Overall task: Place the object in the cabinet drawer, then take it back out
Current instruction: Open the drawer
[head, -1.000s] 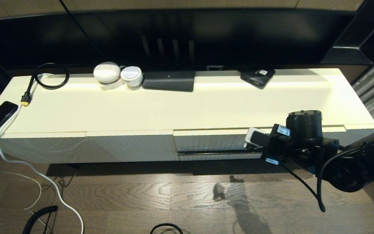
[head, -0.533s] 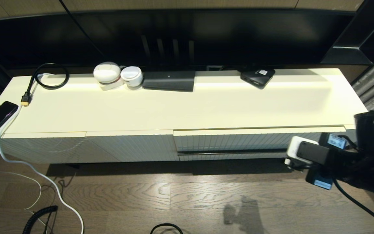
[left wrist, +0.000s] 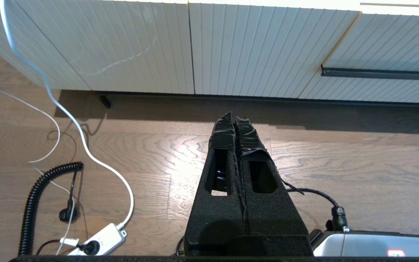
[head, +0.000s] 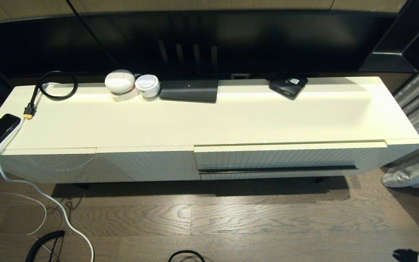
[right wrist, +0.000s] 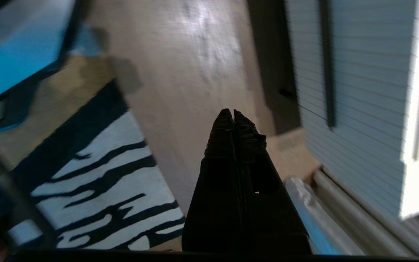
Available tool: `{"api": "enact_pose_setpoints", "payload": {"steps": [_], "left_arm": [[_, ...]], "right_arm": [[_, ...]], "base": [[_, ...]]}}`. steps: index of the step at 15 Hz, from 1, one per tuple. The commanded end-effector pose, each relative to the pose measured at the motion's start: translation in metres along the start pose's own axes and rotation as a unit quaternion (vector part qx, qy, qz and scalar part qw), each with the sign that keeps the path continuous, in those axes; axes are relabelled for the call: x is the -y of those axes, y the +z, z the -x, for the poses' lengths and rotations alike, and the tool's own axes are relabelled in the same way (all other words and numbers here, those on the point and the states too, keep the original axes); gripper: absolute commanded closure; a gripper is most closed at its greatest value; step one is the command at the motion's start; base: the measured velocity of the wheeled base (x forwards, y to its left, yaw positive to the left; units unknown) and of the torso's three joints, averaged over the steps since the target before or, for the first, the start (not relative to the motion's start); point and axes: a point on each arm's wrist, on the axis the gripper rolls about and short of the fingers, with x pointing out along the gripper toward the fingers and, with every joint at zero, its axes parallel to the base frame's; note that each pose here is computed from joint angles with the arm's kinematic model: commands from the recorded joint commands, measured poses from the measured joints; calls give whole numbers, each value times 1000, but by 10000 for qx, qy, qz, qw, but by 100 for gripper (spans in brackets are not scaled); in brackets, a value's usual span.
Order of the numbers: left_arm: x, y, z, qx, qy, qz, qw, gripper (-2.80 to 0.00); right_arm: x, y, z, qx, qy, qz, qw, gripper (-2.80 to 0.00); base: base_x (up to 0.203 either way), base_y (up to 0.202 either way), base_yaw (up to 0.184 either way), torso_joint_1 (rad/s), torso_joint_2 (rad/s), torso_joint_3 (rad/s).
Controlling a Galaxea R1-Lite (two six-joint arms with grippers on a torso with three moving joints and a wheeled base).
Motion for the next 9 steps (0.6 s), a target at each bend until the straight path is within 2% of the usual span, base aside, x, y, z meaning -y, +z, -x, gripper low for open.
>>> {"api": "enact_pose_setpoints", "payload": {"steps": [1, 5, 9], "left_arm": [[0, 0, 0, -5, 2, 5, 10000, 0], [0, 0, 0, 3, 9, 5, 10000, 0], [0, 0, 0, 2, 1, 5, 10000, 0]], "right_arm": [[-10, -5, 6, 166, 245, 299, 9991, 0], [-9, -1, -14, 141, 790, 817, 9934, 0], [6, 14, -63, 28, 1136, 967, 9888, 0]], "base": [[0, 0, 0, 0, 0, 0], [0, 0, 0, 0, 0, 0], [0, 0, 0, 0, 0, 0]]}}
